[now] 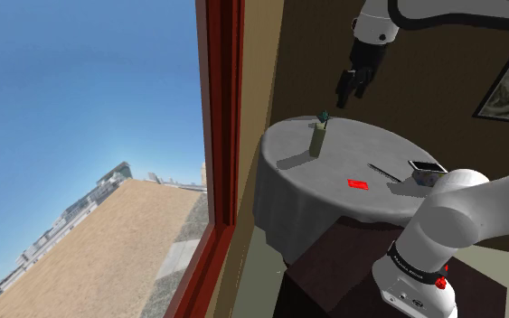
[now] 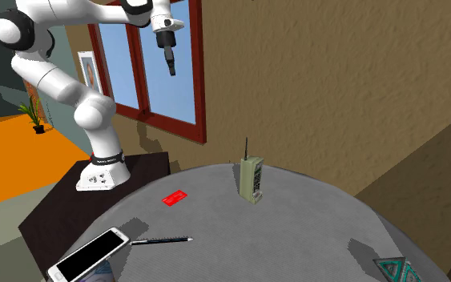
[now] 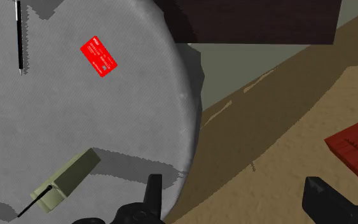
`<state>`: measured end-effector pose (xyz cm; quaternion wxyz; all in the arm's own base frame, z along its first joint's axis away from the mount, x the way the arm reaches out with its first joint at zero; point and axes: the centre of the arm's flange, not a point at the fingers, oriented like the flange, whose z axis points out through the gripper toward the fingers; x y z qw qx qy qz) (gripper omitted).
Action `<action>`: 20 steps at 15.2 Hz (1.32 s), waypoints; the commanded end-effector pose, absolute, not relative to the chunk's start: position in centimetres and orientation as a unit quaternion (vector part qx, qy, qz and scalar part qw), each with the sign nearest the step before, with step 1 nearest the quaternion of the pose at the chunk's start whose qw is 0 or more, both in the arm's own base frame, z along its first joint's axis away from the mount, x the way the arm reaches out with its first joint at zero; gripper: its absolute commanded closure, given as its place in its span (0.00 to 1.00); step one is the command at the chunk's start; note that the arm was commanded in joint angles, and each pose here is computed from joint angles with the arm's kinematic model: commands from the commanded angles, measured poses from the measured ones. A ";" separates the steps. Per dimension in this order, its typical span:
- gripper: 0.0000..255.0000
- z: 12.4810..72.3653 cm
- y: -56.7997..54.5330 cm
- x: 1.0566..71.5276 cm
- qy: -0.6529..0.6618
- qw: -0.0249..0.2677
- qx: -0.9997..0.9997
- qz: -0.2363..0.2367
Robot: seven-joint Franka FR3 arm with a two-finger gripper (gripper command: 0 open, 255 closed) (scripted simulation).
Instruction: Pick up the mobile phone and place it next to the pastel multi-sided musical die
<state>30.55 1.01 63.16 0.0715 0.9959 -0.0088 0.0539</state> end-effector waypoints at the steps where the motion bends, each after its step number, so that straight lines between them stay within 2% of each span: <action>1: 0.00 63.2 1.0 30.6 -0.009 0.071 0.996 0.054; 20: 0.00 51.9 -16.7 45.3 -0.102 0.049 0.993 0.046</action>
